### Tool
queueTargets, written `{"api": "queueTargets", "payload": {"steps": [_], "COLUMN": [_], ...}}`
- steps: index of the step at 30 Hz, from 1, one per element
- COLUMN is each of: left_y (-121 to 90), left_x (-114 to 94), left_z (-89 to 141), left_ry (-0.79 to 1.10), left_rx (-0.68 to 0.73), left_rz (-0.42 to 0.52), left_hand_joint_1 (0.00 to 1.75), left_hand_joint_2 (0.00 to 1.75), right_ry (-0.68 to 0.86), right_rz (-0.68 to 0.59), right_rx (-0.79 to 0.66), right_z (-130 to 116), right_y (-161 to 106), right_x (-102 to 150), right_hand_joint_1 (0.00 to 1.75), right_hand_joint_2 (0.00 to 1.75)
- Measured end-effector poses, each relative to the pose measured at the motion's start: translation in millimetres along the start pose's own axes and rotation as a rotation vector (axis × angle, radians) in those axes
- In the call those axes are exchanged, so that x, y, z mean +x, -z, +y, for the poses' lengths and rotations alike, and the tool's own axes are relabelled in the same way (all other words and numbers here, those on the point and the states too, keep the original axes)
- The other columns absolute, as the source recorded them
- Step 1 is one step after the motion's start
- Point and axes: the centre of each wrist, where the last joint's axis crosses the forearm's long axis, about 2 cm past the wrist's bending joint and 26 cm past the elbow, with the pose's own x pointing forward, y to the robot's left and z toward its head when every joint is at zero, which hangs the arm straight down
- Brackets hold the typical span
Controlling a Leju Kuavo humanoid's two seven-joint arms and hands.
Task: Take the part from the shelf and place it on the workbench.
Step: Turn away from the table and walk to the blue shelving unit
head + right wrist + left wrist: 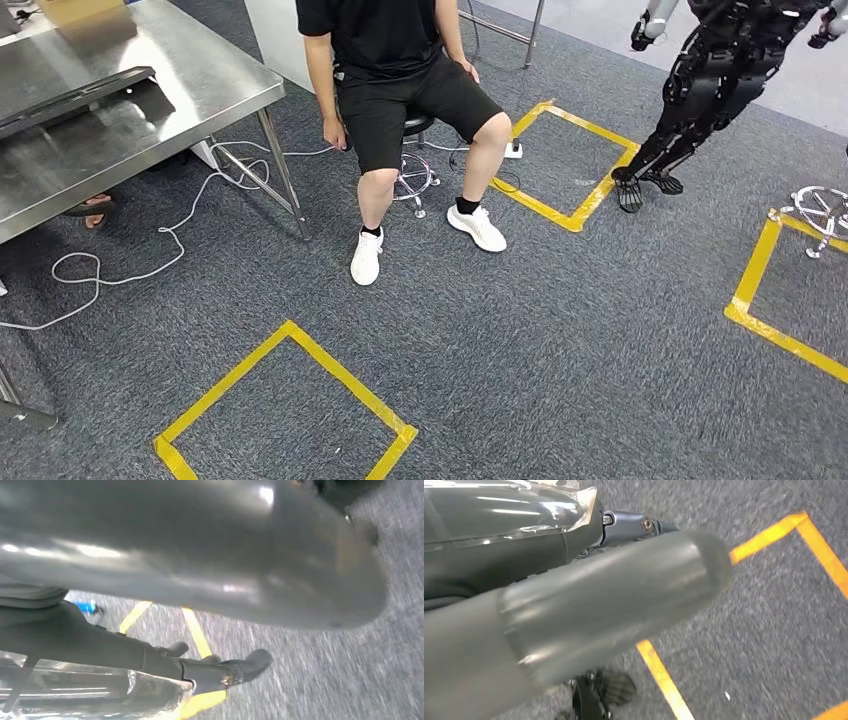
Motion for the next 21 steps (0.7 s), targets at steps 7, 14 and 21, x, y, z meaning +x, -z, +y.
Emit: {"api": "queueTargets", "payload": {"steps": [7,14,21], "left_y": [1.3,18.7,22.0], "left_x": [8.3,46.4,60.4], "left_z": [-14.8,-40.2,-53.6], "left_ry": [0.089,0.186,0.224], "left_rx": [-0.077,-0.18,-0.247], "left_rz": [-0.043,-0.072,-0.102], "left_hand_joint_1": [0.0,0.0,0.0], "left_hand_joint_2": [0.0,0.0,0.0], "right_ry": [0.027,0.109,0.165], "right_rz": [0.072,0.084,0.012], "right_rx": [0.02,0.067,0.032], "right_z": [-1.8,-28.7,-63.9], "right_y": [0.5,2.5,-2.6], "right_x": [1.2,61.3,118.8], "right_hand_joint_1": [0.0,0.0,0.0], "right_hand_joint_2": [0.0,0.0,0.0]}}
